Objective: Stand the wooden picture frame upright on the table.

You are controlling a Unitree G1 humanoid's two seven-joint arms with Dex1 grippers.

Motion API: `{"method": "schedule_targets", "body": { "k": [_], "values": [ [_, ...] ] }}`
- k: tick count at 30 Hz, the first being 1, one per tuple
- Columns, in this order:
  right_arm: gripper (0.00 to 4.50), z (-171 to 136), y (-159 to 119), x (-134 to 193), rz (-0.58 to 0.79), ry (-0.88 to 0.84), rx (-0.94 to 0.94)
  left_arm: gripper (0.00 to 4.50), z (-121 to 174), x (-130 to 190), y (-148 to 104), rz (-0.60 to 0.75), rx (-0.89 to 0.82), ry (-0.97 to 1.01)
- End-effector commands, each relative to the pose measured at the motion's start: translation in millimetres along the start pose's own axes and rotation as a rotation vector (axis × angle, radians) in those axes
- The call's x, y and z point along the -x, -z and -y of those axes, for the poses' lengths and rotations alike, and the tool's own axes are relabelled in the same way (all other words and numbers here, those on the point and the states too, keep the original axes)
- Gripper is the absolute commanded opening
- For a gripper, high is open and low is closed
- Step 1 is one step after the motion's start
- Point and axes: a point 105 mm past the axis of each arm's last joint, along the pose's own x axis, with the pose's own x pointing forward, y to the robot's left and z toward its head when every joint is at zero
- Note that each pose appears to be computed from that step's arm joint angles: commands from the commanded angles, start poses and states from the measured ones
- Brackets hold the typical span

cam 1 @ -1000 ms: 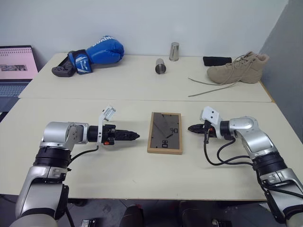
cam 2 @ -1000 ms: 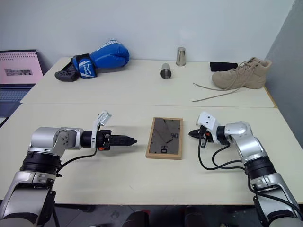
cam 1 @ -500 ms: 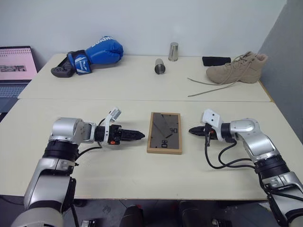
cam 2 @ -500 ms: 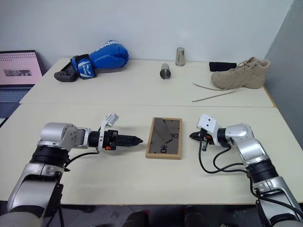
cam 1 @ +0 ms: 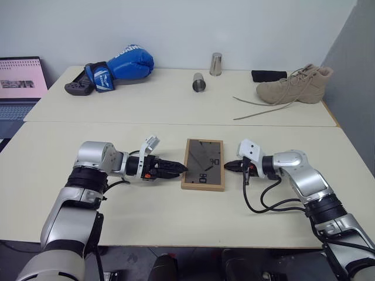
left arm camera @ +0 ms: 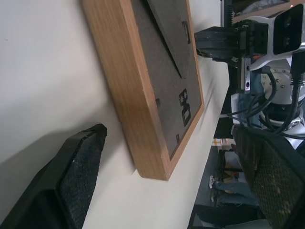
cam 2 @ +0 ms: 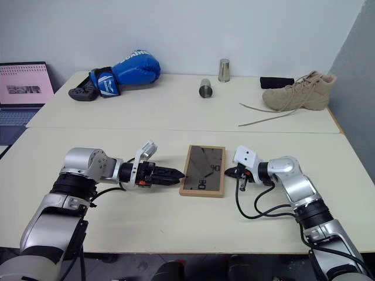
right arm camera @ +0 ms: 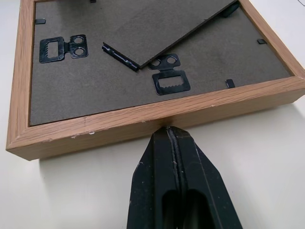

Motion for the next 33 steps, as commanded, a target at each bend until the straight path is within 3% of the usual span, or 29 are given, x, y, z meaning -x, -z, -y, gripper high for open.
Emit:
{"method": "schedule_targets", "body": {
  "k": [1,15,28,33],
  "values": [
    [0.00,-4.9,-24.9,-9.6,0.057,-0.013,0.052,4.49,4.2,-13.8,7.1,-0.043,-0.037,0.035],
    [0.00,-7.1,-32.5,-17.1,0.079,-0.024,0.046,4.49,2.0,-17.5,6.1,-0.024,-0.089,0.037],
    [0.00,-11.0,-25.3,-11.9,0.069,-0.020,0.035,1.87,9.8,-14.5,-1.1,0.023,-0.138,0.070],
    [0.00,-8.5,-25.3,-4.8,0.070,-0.003,0.033,1.29,34.3,-18.2,-17.6,0.093,-0.199,0.134]
  ]
}}
